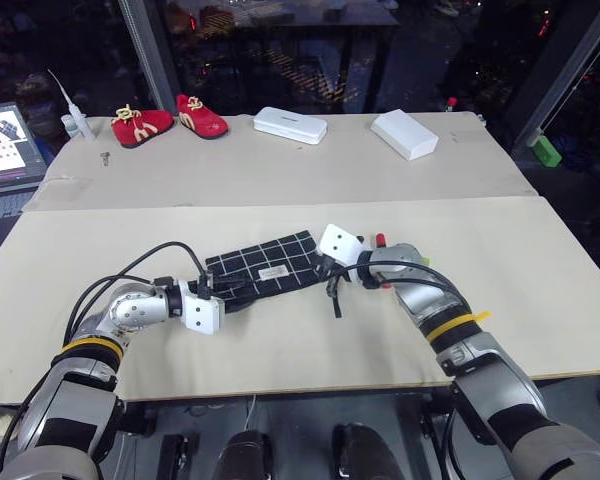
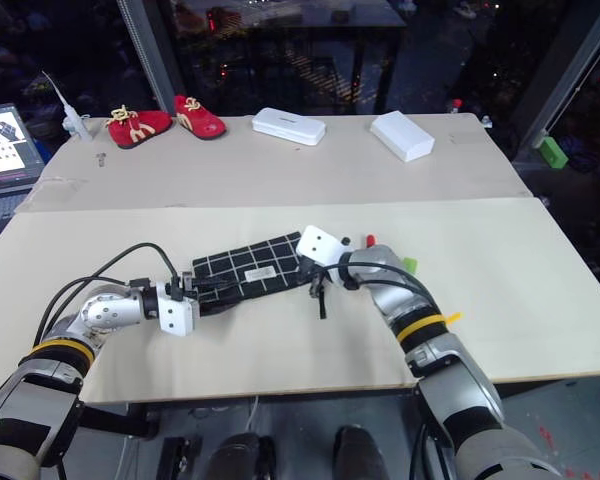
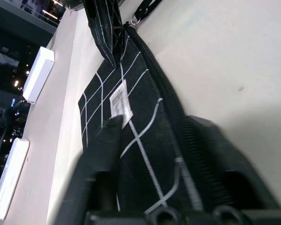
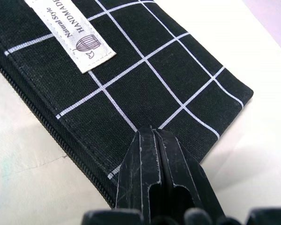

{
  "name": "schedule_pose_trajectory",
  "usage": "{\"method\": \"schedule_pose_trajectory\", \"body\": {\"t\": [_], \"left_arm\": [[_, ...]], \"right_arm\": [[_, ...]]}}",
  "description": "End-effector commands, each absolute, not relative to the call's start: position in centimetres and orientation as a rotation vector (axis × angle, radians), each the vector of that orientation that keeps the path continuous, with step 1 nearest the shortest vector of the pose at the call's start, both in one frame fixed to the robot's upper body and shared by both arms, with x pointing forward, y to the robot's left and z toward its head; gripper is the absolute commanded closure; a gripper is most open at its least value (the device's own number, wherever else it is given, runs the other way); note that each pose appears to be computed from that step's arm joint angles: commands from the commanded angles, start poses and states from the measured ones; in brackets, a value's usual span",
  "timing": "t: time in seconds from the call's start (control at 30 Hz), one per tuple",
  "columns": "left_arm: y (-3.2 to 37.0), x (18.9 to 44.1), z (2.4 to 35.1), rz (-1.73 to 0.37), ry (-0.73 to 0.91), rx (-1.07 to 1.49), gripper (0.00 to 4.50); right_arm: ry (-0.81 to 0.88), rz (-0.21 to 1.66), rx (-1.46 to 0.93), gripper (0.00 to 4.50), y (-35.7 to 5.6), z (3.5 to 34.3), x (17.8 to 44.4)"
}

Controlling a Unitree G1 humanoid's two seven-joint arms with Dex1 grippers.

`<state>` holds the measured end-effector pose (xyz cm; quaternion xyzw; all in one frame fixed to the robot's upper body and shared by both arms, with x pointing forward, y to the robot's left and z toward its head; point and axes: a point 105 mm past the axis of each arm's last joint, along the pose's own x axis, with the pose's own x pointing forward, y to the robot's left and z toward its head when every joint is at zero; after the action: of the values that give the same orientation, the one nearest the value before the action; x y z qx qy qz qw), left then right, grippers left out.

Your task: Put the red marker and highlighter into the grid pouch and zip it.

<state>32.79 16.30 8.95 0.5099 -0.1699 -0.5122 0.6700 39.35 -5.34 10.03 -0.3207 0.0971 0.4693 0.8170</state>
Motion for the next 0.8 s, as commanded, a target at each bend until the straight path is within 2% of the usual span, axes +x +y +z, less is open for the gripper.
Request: {"method": "schedule_pose_trajectory", "body": {"t": [0.03, 0.07, 0.17, 0.23, 0.27, 0.4, 0.47, 0.57, 0.63, 0.8], "left_arm": [[16.4, 33.2, 9.9, -1.13, -0.4, 1.11, 4.02], [16.4, 33.3, 10.0, -1.123, -0.389, 1.074, 4.47], [16.0, 33.9, 10.6, -1.102, -0.365, 0.953, 4.49], [15.8, 34.1, 10.9, -1.107, -0.342, 0.883, 4.5], [15.8, 34.1, 11.0, -1.115, -0.34, 0.872, 4.5], [15.7, 33.7, 10.7, -1.144, -0.313, 0.835, 4.5], [15.8, 33.6, 10.5, -1.151, -0.299, 0.827, 4.5], [15.9, 33.5, 10.7, -1.133, -0.294, 0.787, 4.5], [16.0, 33.5, 11.0, -1.109, -0.296, 0.756, 4.5], [16.5, 34.3, 12.4, -0.995, -0.307, 0.615, 4.5]], "right_arm": [[0.184, 1.002, -0.664, 4.5, -5.9, 10.6, 39.4], [0.178, 1.006, -0.647, 4.5, -5.8, 10.8, 39.4], [0.17, 1.023, -0.597, 4.5, -5.8, 11.2, 39.3], [0.161, 1.025, -0.523, 3.92, -5.9, 11.8, 39.3], [0.161, 1.028, -0.47, 3.77, -5.8, 12.2, 39.3], [0.139, 1.043, -0.365, 2.33, -5.7, 13.8, 39.2], [0.107, 1.052, -0.259, 1.63, -5.8, 15.8, 39.2], [0.002, 1.065, -0.07, 0.64, -7.6, 21.7, 38.6], [-0.003, 1.079, -0.073, 0.64, -8.9, 22.7, 37.7], [0.112, 0.997, -0.188, 0.64, -11.3, 19.3, 36.9]]}}
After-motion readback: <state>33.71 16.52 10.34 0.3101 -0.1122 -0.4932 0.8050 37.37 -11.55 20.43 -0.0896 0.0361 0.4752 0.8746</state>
